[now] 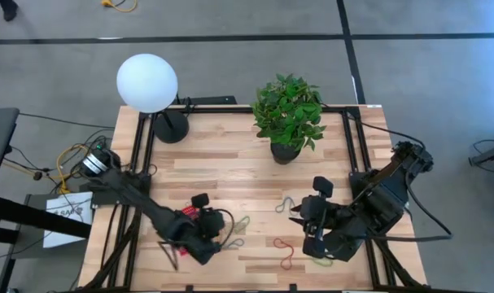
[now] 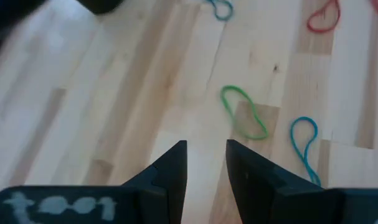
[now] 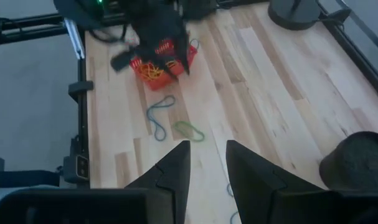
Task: Pick and place items into bin
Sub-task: Put the green rubber band into the red bin
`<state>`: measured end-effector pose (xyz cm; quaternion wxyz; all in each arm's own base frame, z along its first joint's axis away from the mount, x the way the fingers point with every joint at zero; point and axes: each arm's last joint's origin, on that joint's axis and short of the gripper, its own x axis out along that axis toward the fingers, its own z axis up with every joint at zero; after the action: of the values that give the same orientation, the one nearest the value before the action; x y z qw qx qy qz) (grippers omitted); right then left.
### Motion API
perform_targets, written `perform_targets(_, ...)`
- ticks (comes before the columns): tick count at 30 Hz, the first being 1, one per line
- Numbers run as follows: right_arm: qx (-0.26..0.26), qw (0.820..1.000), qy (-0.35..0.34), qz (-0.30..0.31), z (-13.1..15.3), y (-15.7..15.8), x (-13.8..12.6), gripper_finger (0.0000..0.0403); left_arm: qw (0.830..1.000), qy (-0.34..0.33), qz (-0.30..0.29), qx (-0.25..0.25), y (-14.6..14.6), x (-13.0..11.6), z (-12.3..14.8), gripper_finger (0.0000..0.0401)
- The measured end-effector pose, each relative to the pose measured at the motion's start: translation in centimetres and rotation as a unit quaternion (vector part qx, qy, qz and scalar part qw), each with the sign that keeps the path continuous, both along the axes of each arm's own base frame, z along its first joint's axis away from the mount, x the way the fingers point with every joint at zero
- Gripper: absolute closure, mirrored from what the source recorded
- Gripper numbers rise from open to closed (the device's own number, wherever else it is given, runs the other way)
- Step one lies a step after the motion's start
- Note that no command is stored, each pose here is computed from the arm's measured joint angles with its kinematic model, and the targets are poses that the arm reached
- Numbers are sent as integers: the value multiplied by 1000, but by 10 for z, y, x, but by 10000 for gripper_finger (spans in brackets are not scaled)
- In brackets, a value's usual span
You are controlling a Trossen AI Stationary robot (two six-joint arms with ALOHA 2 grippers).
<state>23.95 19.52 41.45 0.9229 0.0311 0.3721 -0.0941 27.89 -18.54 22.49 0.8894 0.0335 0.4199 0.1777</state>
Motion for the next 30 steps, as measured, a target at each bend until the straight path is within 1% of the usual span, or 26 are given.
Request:
perform_targets(5,-3,1000,3,-9,0,-5,3,305,1000,18,-13,-12,1,34,-39,298)
perform_targets(8,-7,1000,7,-14,-1,-8,5,305,998,30,-23,-47,7,50,-56,298)
perform_targets(11,-8,1000,9,-20,-1,-11,7,305,996,32,-22,-85,14,62,-63,298)
perform_targets(13,-8,1000,9,-24,-1,-13,8,305,995,31,-14,-91,19,66,-67,298)
perform_targets(18,-8,999,9,-30,-1,-17,10,305,997,38,10,-65,35,70,-68,298)
perform_targets(20,-8,999,9,-32,-1,-17,11,305,997,38,14,-69,38,72,-68,298)
perform_targets(22,-8,999,9,-33,-1,-18,11,305,995,41,8,-87,38,74,-70,298)
perform_targets(24,-7,999,9,-31,-1,-17,11,305,994,42,-1,-103,35,78,-78,298)
perform_targets(27,-8,999,10,-30,-1,-16,10,305,992,54,-26,-111,28,82,-95,298)
perform_targets(30,-8,999,10,-29,-1,-16,10,305,993,58,-26,-98,27,83,-102,298)
